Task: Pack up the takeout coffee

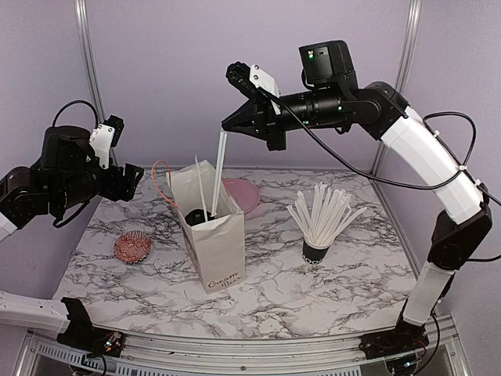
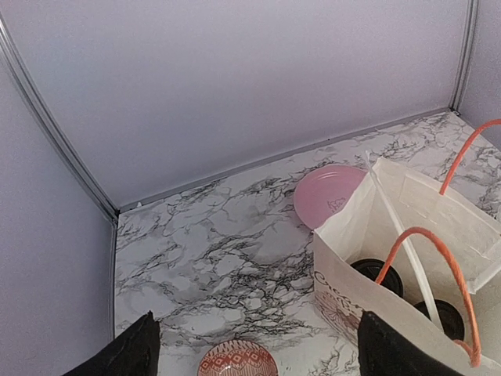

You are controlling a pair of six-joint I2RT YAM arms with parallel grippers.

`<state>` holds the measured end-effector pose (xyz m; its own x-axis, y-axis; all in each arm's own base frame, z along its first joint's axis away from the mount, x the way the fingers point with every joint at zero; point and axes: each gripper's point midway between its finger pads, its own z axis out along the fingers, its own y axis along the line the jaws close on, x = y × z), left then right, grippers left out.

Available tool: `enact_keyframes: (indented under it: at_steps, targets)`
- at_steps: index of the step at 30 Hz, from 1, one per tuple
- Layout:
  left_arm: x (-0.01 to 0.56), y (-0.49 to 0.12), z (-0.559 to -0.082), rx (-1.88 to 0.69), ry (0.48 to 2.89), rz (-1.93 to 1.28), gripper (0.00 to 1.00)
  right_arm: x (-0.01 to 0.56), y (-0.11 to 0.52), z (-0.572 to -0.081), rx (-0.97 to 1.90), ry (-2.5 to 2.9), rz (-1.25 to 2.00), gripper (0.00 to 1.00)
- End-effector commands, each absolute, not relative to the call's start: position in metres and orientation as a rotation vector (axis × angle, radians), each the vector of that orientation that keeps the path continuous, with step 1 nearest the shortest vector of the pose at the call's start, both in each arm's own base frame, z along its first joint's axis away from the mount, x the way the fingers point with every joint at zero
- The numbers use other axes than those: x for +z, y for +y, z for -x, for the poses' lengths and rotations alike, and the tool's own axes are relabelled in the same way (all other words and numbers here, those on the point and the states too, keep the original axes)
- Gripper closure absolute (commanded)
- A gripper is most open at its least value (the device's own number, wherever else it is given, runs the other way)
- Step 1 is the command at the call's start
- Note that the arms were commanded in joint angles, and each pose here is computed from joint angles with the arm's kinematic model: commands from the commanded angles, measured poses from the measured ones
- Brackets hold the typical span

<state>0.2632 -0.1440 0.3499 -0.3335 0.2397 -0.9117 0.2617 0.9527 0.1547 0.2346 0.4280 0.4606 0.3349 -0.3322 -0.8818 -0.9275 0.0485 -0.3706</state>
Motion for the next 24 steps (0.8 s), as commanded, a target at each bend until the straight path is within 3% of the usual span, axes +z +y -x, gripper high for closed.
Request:
enact_keyframes:
  at_steps: [1,11,12,15,16,24]
  targets:
    - [0.355,-0.142,-0.264,-0.018,1.915,-0.353,0.12,0.448,0.426,-0.240,0.640,1.237,1.514,1.00]
    - [0.353,-0.143,-0.264,-0.020,1.920,-0.353,0.12,0.395,0.458,-0.221,0.816,1.299,1.677,0.97]
    - [0.353,-0.143,-0.265,-0.017,1.921,-0.354,0.12,0.387,0.462,-0.222,0.815,1.319,1.697,0.92]
    - [0.352,-0.142,-0.265,-0.007,1.921,-0.355,0.12,0.374,0.468,-0.238,0.757,1.378,1.674,0.53]
    - [0.352,-0.142,-0.265,-0.003,1.921,-0.356,0.12,0.377,0.468,-0.243,0.729,1.381,1.659,0.45]
    - [0.354,-0.128,-0.274,0.118,1.906,-0.307,0.01,0.469,0.397,-0.282,0.604,1.276,1.410,0.13]
